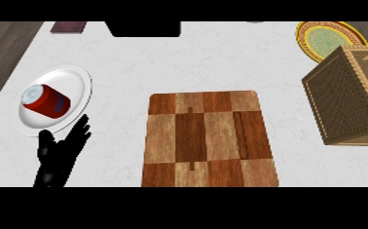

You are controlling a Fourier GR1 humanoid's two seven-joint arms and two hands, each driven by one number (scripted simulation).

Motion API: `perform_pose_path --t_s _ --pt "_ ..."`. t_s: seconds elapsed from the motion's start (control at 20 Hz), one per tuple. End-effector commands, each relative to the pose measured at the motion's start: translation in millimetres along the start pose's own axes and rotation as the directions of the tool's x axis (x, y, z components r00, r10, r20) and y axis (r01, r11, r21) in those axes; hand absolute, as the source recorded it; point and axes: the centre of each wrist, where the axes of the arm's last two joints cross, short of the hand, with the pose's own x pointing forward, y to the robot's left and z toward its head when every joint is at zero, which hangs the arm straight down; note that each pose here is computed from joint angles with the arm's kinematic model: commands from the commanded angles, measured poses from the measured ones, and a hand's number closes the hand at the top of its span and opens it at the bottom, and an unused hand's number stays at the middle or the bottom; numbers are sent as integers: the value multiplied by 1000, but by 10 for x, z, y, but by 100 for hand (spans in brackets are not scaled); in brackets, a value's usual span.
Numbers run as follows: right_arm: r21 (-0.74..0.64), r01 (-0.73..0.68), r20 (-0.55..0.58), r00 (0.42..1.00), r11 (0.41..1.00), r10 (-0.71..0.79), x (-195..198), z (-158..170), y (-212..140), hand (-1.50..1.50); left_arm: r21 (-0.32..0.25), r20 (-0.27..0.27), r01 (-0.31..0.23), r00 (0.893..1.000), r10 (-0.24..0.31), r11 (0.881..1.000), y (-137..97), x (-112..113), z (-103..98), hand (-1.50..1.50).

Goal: Pick the eggplant from the cutting board and place it in the basket

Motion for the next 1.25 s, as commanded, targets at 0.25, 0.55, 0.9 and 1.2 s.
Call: perform_pose_path --t_s 0.25,0.55,0.9,1.2 --pt "-5 -185 88 979 983 184 -245 -171 -364 -150 1 -88 -17 996 17 1000 6 32 -98 0" --pt "-53 -82 86 992 995 87 -228 -329 -396 -150 -9 -94 5 996 -5 1000 73 -154 119 0" --pt "-144 82 3 997 986 -82 -679 -98 -948 -150 12 -91 9 996 -8 1000 -133 -87 51 0" --pt "-204 71 -51 995 976 -83 -763 -28 -1680 -150 19 -94 -15 995 16 1000 -64 -171 72 0"
